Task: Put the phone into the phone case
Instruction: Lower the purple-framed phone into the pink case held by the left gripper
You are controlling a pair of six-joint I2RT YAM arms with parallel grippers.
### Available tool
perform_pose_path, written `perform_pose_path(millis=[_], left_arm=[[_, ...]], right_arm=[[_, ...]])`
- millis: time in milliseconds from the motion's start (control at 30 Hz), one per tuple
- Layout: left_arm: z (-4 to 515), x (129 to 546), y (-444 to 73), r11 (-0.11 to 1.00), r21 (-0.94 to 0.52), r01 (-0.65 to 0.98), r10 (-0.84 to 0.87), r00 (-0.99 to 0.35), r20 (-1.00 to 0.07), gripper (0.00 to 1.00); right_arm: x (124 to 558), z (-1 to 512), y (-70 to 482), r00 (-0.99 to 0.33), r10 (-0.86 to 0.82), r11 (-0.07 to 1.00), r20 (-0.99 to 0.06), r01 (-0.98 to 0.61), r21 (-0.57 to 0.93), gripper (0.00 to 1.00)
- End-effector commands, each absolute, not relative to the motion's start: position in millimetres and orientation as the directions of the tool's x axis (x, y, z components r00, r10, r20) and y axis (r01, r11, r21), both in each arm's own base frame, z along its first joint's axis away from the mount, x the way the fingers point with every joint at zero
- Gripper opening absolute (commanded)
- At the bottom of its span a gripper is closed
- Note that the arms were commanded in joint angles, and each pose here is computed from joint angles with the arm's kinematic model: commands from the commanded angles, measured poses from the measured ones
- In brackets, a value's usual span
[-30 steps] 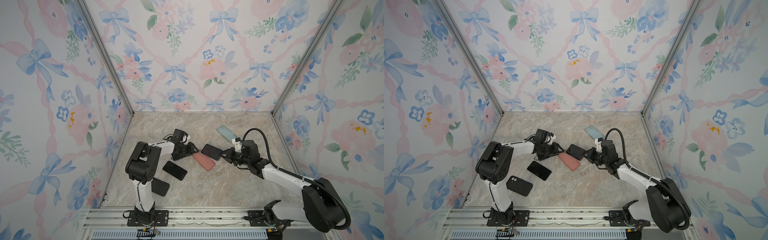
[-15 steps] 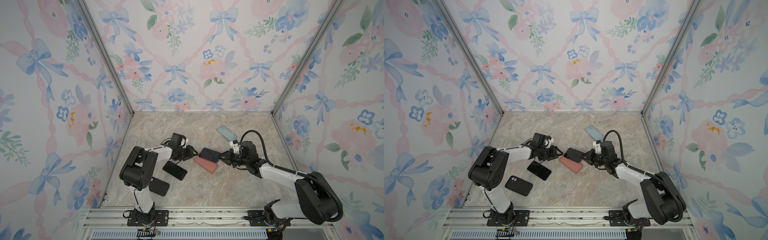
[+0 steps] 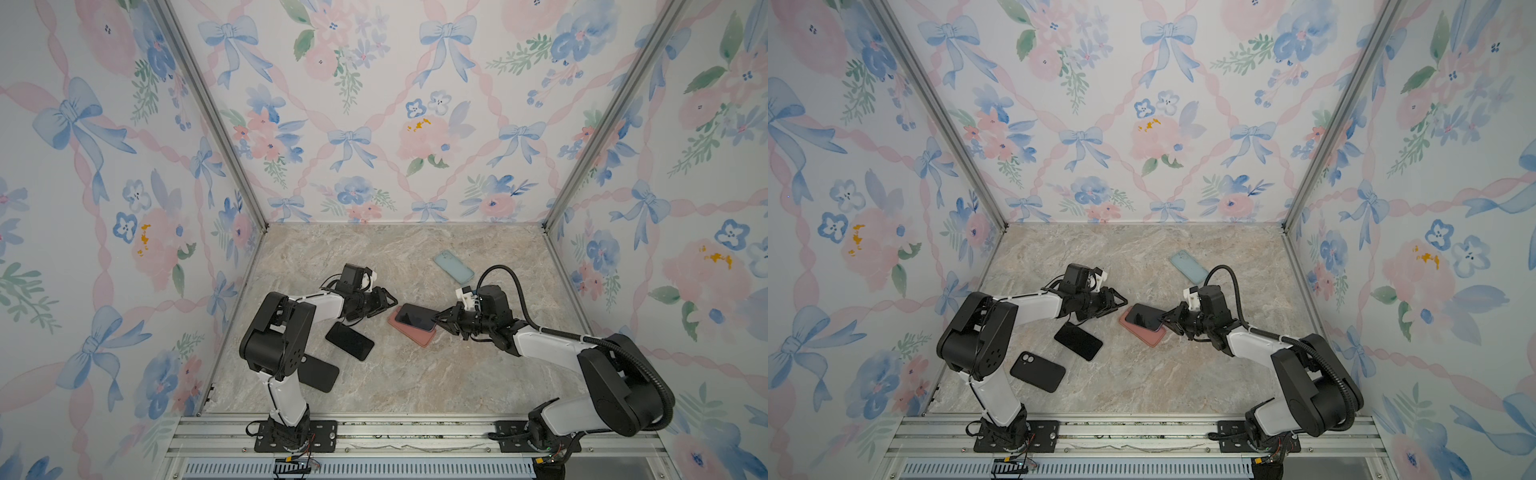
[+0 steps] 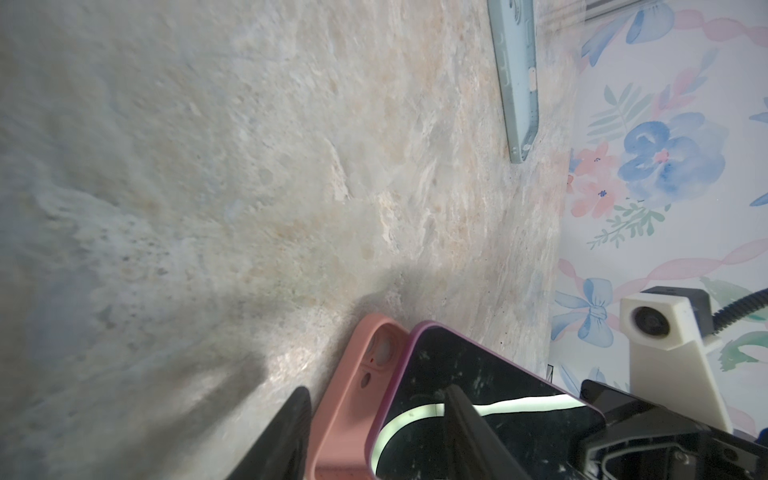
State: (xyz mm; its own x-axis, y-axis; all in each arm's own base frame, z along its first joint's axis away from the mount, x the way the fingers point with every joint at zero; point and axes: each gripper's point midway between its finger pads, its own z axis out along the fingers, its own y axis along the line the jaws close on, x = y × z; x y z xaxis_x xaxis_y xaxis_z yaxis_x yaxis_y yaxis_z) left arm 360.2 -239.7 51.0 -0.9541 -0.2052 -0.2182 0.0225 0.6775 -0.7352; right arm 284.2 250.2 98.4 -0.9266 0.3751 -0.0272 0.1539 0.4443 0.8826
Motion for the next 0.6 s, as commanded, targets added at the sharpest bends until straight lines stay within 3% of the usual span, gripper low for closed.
perform_pose_path(millis=[0, 567], left_arm=[[44, 357, -246, 0.665, -0.746, 0.016, -0.195, -0.961, -0.195, 0.53], [32, 337, -250, 0.666, -0.746, 0.008, -0.179, -0.969, -0.170, 0.53]], right_arm=[[282, 104, 259, -0.936, 0.349, 0.416, -0.037, 0.119, 0.901, 0.00], [278, 75, 257, -0.937, 0.349, 0.470, 0.012, 0.186, 0.863, 0.00]])
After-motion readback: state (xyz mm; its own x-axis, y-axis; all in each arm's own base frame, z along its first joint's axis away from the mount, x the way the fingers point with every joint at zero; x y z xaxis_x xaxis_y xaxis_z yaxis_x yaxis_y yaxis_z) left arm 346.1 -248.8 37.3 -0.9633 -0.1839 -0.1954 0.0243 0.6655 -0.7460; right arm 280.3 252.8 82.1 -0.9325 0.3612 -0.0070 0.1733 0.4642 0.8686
